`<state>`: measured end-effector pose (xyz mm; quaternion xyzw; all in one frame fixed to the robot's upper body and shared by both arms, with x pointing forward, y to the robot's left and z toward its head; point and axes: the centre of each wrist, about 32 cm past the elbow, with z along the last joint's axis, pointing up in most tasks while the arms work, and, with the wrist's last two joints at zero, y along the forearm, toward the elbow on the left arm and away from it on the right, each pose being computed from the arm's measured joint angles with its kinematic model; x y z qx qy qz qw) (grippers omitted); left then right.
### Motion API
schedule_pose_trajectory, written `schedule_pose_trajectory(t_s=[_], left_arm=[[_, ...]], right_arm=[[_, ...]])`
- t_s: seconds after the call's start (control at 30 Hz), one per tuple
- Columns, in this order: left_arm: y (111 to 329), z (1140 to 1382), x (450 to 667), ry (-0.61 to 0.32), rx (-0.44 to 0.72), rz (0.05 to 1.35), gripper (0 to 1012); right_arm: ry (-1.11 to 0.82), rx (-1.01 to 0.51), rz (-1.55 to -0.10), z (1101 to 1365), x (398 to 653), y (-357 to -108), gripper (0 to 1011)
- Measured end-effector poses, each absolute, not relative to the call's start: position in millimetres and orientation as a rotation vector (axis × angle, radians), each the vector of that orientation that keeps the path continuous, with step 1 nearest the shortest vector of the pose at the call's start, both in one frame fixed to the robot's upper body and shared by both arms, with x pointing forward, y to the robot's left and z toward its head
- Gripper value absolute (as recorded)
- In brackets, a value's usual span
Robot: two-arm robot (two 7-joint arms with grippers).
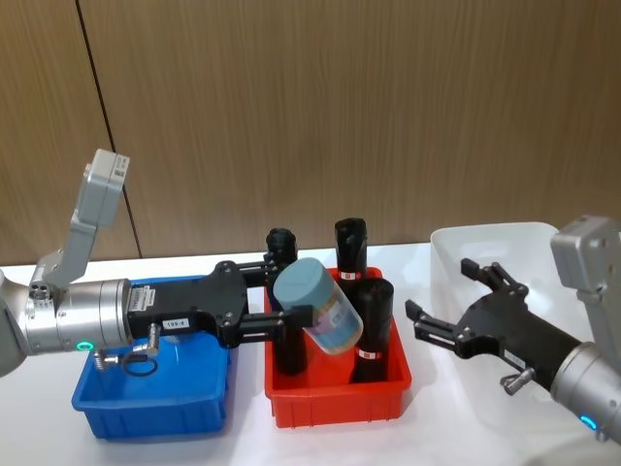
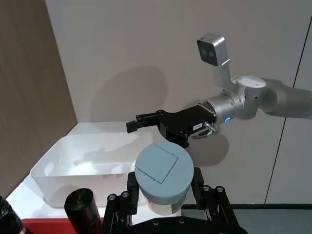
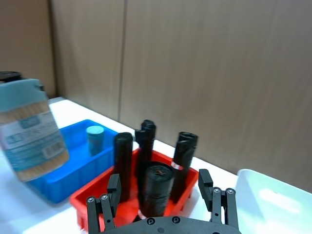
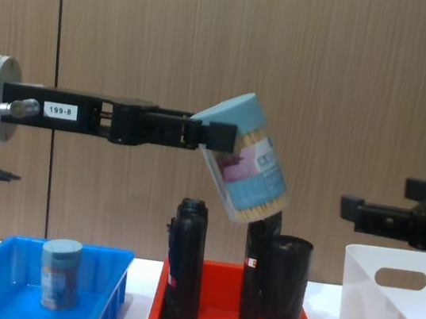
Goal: Pick the cotton swabs from the blue box and place them into the white box.
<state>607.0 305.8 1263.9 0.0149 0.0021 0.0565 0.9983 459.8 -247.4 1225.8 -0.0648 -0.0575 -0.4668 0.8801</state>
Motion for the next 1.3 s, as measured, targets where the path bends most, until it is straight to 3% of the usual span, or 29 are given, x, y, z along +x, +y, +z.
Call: schedule_pose_trajectory(t_s=[0.63, 1.3], left_arm=[[305.5, 1264.0, 607.3, 0.003, 0.030, 0.110, 652], [305.5, 1264.0, 607.3, 0.003, 0.030, 0.110, 652]], right_arm=[[-0.058, -0.183, -0.696, 1260.0, 480.7, -271.8, 1002], [0.003, -0.169, -0.534, 1275.2, 497.4, -285.1, 1002]])
